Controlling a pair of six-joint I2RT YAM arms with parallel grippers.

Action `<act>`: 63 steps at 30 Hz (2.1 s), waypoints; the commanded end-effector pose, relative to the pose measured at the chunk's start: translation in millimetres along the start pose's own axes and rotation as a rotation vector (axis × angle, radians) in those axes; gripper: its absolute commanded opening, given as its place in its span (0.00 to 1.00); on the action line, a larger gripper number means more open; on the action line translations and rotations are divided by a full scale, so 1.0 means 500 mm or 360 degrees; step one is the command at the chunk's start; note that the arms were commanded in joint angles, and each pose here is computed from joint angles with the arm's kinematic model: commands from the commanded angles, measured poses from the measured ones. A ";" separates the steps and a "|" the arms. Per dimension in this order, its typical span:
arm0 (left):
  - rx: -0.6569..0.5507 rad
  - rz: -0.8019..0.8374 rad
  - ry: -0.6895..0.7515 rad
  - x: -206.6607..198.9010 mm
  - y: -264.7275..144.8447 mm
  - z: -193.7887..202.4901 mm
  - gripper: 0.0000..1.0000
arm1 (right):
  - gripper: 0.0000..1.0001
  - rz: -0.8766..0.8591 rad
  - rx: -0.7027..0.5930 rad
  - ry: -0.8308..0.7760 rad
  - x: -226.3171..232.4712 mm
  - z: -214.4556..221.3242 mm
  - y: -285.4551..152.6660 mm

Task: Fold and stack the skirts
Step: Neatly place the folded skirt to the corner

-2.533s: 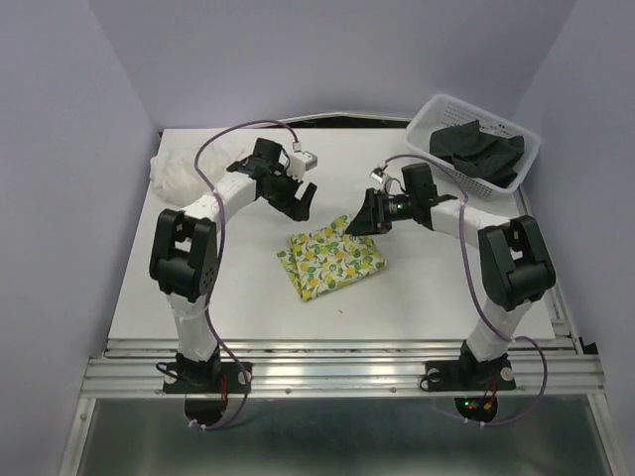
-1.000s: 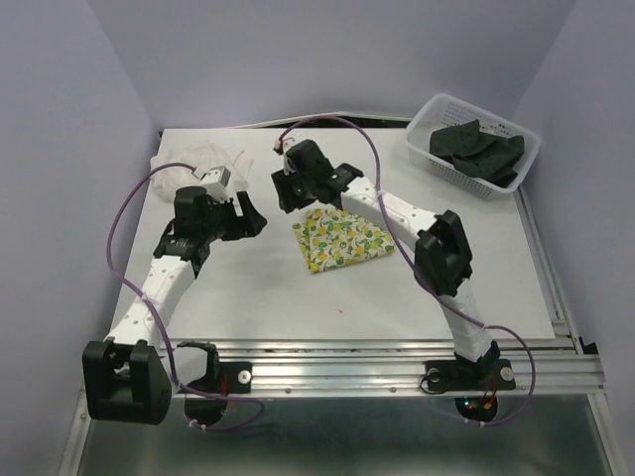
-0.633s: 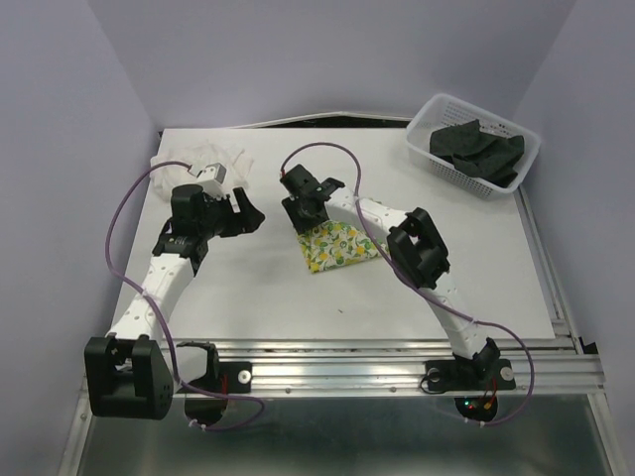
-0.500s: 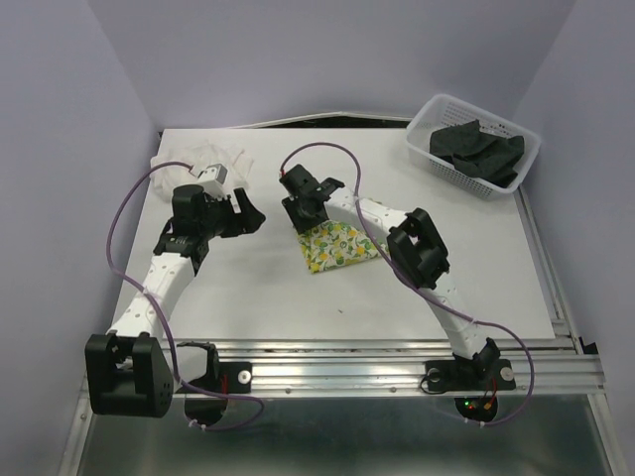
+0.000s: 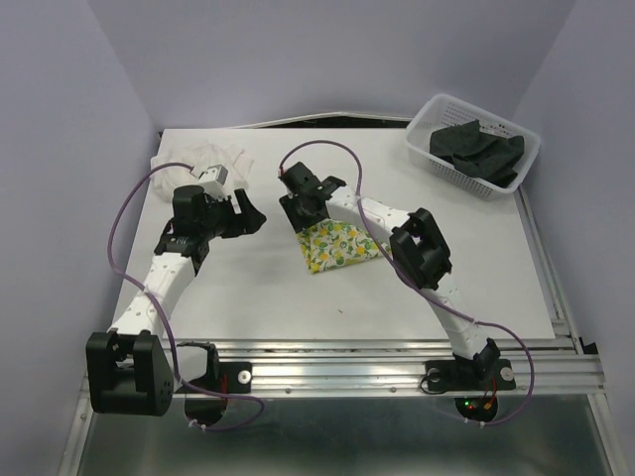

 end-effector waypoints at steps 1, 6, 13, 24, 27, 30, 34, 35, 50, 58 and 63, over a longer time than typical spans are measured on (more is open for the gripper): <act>-0.0049 0.0036 0.0013 -0.003 0.003 -0.010 0.82 | 0.52 -0.0072 -0.0154 0.0017 0.017 -0.056 -0.056; -0.0042 0.0030 0.0012 0.000 0.006 -0.009 0.82 | 0.52 -0.0079 -0.0031 -0.0026 0.031 -0.015 -0.007; -0.0015 0.0023 -0.0004 0.005 0.011 0.000 0.82 | 0.48 -0.0033 0.0098 -0.0057 0.029 0.043 0.057; 0.0134 0.0155 -0.0048 0.007 0.029 0.043 0.85 | 0.01 -0.0146 0.0037 0.0025 0.029 0.010 0.029; 0.0163 0.0265 -0.0099 0.001 0.031 0.067 0.97 | 0.01 -0.0222 -0.0066 0.0078 0.028 -0.033 -0.011; 0.0197 0.0404 -0.0195 -0.011 0.039 0.089 0.99 | 0.01 -0.0346 -0.0160 0.0136 0.033 -0.069 -0.055; 0.0235 0.0431 -0.0292 -0.016 0.068 0.113 0.99 | 0.01 -0.0405 -0.0238 0.0193 0.031 -0.093 -0.089; 0.0236 0.0440 -0.0304 -0.020 0.073 0.114 0.99 | 0.01 -0.0408 -0.0249 0.0201 0.031 -0.097 -0.093; 0.0210 0.0325 -0.0471 -0.028 0.177 0.145 0.99 | 0.01 -0.0522 -0.0319 0.0412 -0.009 -0.142 -0.127; 0.0268 0.0423 -0.0525 -0.057 0.223 0.163 0.99 | 0.01 -0.0616 -0.0320 0.0477 -0.004 -0.153 -0.140; 0.0291 0.0559 -0.0633 -0.076 0.251 0.176 0.98 | 0.01 -0.0622 -0.0316 0.0512 -0.012 -0.155 -0.132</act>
Point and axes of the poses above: each gripper's point midway between its finger pads, its own y axis out along the fingers, its own x axis along the line the jaws close on, z = x × y, the point moved 6 cm from there along -y, back along the fingers, and after that the axes turned 6 degrees about -y, right-handed, at the moved point
